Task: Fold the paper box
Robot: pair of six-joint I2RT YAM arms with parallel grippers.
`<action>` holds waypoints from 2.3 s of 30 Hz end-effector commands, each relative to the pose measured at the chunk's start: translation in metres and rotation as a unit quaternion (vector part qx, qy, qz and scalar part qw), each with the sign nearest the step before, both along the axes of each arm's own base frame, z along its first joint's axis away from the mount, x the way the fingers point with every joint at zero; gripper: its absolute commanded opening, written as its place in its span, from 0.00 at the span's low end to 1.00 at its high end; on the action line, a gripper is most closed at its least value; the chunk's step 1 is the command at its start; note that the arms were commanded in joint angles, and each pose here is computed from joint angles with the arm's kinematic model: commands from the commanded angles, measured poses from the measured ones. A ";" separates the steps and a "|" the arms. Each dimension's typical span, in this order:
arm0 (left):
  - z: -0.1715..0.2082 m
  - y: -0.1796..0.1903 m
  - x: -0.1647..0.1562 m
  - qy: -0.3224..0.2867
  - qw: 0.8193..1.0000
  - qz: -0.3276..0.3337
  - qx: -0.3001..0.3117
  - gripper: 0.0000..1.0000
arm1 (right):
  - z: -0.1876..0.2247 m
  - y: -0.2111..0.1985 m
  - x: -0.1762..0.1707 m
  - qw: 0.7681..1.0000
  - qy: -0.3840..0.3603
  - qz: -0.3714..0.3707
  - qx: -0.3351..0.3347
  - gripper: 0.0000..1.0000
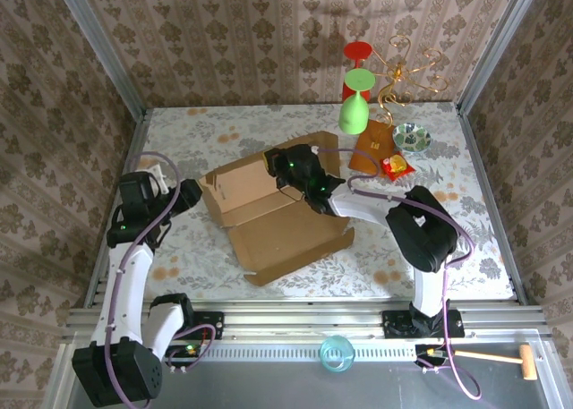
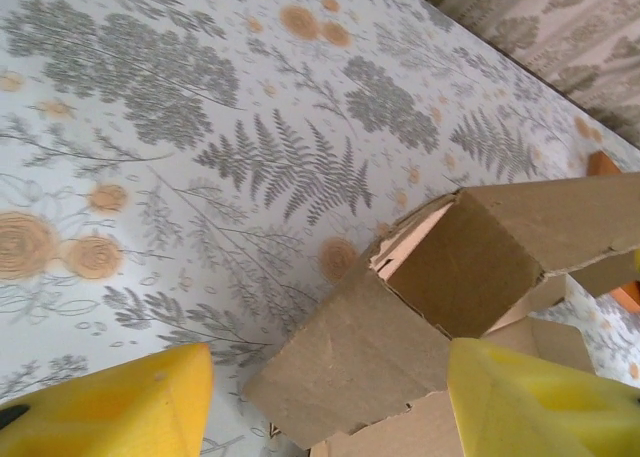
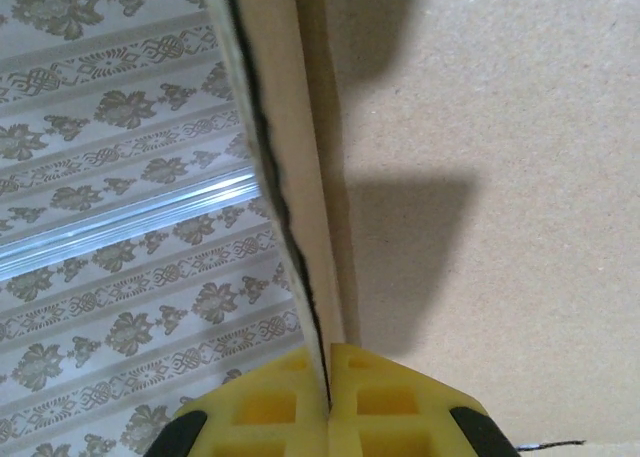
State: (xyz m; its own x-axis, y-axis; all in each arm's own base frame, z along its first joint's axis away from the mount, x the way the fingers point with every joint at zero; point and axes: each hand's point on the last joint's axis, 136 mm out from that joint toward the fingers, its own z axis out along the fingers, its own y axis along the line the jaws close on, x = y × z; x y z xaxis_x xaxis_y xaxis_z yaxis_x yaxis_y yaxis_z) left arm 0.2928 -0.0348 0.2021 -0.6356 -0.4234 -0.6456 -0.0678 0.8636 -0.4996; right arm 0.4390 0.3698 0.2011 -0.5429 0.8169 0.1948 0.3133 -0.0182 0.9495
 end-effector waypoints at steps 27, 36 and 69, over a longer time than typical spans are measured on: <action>-0.034 -0.003 0.028 -0.059 0.982 -0.168 0.060 0.63 | -0.019 0.031 0.072 0.995 0.006 0.089 -0.045 0.00; -0.034 -0.014 0.033 -0.078 0.979 -0.188 0.017 0.70 | -0.020 0.031 0.079 0.994 0.013 0.098 -0.043 0.00; -0.028 -0.006 0.053 -0.112 0.980 -0.161 0.021 0.68 | -0.007 0.057 0.091 0.985 -0.065 0.158 0.035 0.00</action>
